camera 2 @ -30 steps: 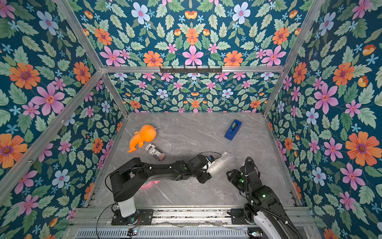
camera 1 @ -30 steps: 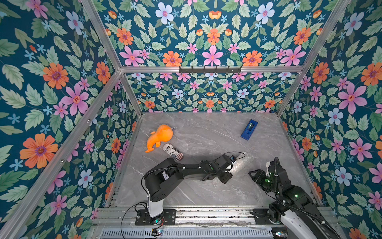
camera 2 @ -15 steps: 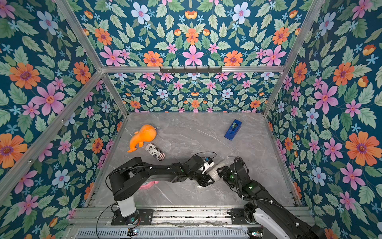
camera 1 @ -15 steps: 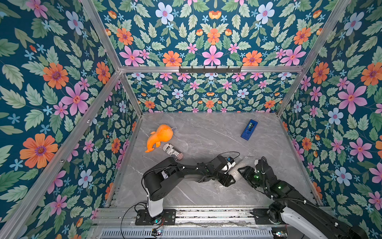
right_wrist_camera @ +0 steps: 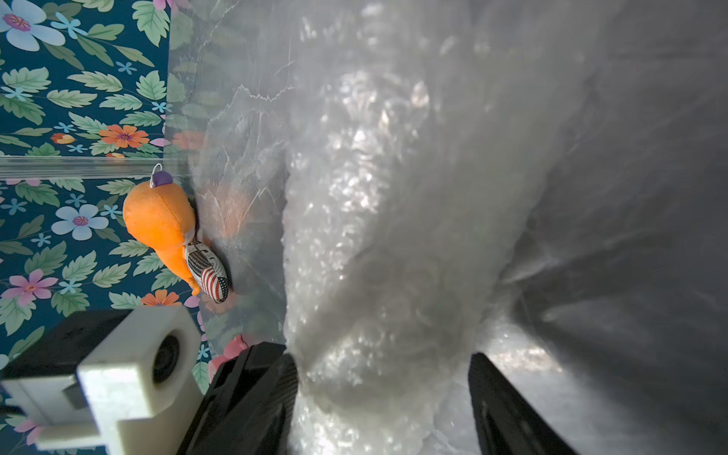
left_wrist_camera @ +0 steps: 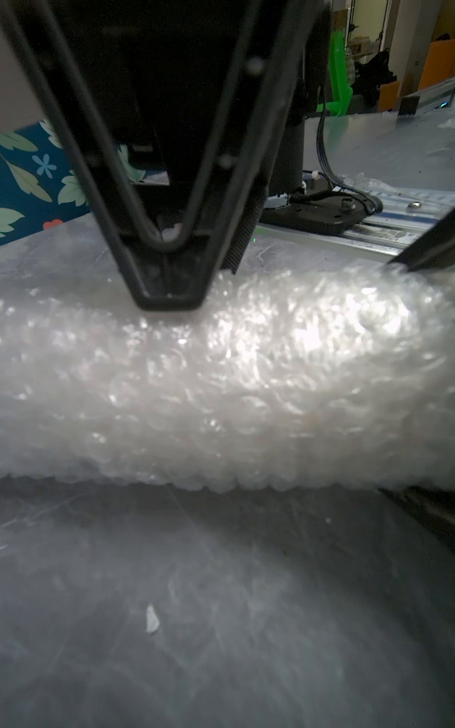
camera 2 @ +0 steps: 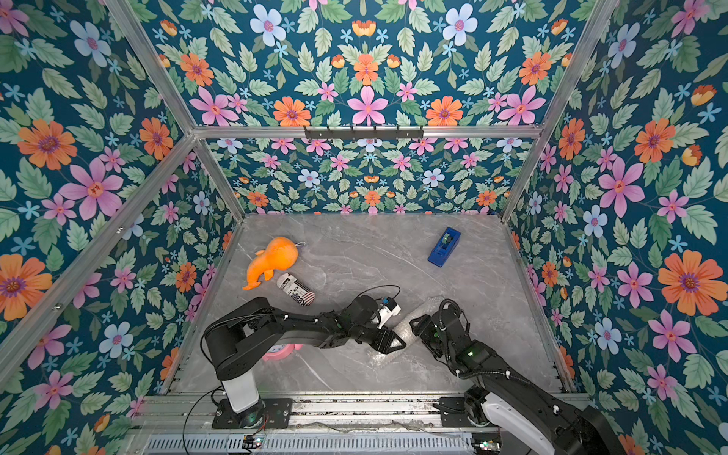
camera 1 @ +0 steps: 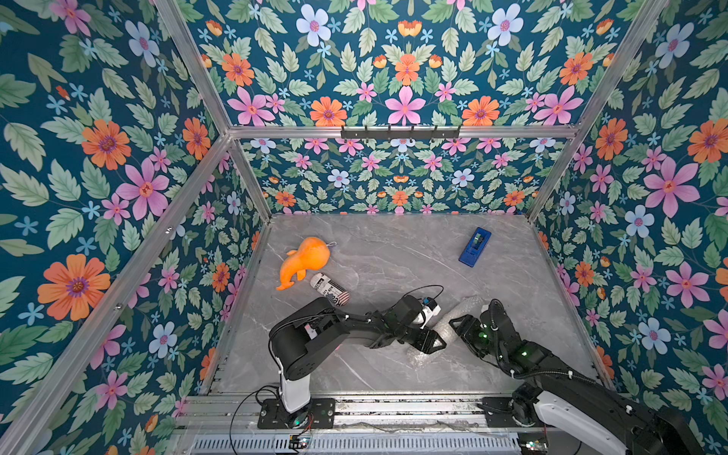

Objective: Wrap vases in bubble wrap
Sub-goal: Turn over the wrapped vase at the center of the board.

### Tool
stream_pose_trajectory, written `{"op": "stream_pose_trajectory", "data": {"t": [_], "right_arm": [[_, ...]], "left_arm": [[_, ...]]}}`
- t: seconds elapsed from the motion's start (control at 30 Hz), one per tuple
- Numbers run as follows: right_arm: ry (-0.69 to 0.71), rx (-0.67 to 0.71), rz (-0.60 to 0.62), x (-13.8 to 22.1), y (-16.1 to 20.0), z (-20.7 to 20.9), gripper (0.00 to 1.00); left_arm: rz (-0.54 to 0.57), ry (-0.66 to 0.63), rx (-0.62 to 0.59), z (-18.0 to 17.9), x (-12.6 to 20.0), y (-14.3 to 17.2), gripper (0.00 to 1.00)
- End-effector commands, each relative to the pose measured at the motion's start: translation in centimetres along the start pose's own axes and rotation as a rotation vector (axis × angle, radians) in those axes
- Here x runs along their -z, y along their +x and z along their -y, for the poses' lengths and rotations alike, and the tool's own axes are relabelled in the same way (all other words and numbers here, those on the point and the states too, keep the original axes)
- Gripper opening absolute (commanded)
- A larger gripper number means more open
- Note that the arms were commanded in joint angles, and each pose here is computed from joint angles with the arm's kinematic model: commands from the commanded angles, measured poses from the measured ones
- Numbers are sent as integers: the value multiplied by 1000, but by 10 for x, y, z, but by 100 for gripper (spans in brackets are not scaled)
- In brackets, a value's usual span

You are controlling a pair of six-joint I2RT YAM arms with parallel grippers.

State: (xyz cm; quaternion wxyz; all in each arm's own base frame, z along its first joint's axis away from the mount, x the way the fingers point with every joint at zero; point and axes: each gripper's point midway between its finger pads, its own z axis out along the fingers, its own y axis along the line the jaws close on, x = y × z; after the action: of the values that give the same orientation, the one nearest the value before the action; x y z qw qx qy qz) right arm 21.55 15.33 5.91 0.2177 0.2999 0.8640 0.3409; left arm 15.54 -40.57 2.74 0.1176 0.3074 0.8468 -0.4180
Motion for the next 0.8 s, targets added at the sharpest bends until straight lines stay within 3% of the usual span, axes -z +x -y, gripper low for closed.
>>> {"op": "stream_pose_trajectory", "data": {"t": [0.0, 0.3, 0.5, 0.77], "right_arm": [[-36, -13, 23, -3, -5, -14, 70], [-40, 6, 2, -20, 1, -24, 73], [-23, 11, -3, -29, 4, -23, 76], [-39, -1, -9, -37, 7, -26, 77]], "left_arm": [[-216, -128, 183, -33, 4, 63, 41], [-109, 15, 309, -18, 2, 54, 40], [-83, 34, 327, -16, 4, 48, 39], [38, 203, 380, 10, 16, 20, 40]]}}
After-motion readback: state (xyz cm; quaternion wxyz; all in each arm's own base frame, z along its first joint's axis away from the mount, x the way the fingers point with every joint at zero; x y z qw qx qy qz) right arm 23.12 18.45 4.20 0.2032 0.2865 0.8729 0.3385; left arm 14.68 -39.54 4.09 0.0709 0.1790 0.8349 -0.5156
